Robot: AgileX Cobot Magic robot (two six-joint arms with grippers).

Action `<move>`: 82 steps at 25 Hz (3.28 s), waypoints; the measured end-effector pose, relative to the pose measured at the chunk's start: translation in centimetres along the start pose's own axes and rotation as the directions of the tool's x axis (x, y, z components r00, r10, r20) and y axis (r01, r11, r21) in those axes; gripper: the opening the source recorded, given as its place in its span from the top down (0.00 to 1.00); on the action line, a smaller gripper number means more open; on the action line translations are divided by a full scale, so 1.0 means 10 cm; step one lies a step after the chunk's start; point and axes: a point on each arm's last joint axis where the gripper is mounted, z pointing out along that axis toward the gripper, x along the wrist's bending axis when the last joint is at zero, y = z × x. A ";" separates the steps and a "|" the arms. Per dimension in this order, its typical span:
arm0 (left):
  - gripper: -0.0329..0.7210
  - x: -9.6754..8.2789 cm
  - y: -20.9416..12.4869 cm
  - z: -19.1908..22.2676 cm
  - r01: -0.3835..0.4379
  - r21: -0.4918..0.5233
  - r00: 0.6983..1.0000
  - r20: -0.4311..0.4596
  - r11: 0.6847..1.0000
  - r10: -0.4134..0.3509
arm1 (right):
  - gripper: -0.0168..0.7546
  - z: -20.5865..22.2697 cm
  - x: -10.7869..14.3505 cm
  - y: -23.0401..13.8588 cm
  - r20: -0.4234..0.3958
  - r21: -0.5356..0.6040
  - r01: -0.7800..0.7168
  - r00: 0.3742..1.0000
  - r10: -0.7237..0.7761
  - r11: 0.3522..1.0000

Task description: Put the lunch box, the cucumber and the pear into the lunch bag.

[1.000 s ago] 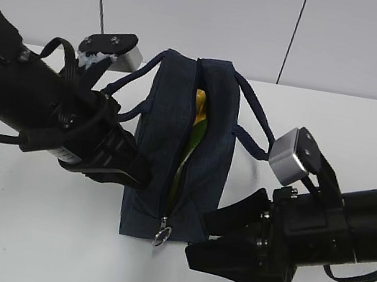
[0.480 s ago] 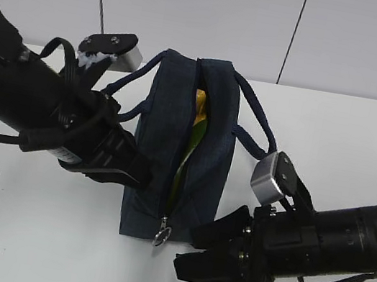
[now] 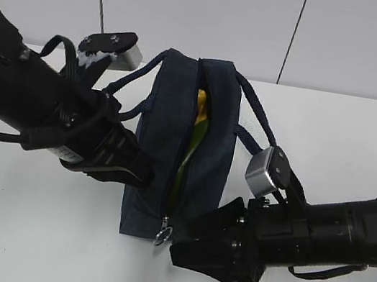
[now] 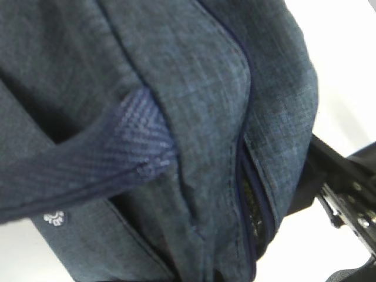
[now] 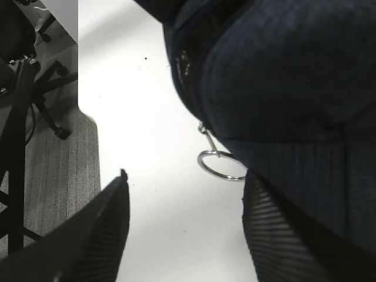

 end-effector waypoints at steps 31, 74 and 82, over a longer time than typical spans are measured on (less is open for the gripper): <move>0.97 0.00 0.01 0.00 0.012 -0.007 1.000 0.005 1.000 -0.012 | 0.60 0.33 -0.08 0.08 0.050 0.099 0.008 0.999 -0.013 0.995; 0.52 0.02 0.01 0.00 -0.019 -0.010 1.000 -0.022 1.000 0.018 | 0.97 0.11 0.25 0.45 -0.059 0.082 -0.142 0.987 0.148 0.986; 0.52 0.06 -0.09 -0.01 -0.148 0.112 0.987 -0.044 0.983 0.154 | 0.97 0.10 0.27 0.46 -0.057 0.090 -0.173 0.982 0.178 0.981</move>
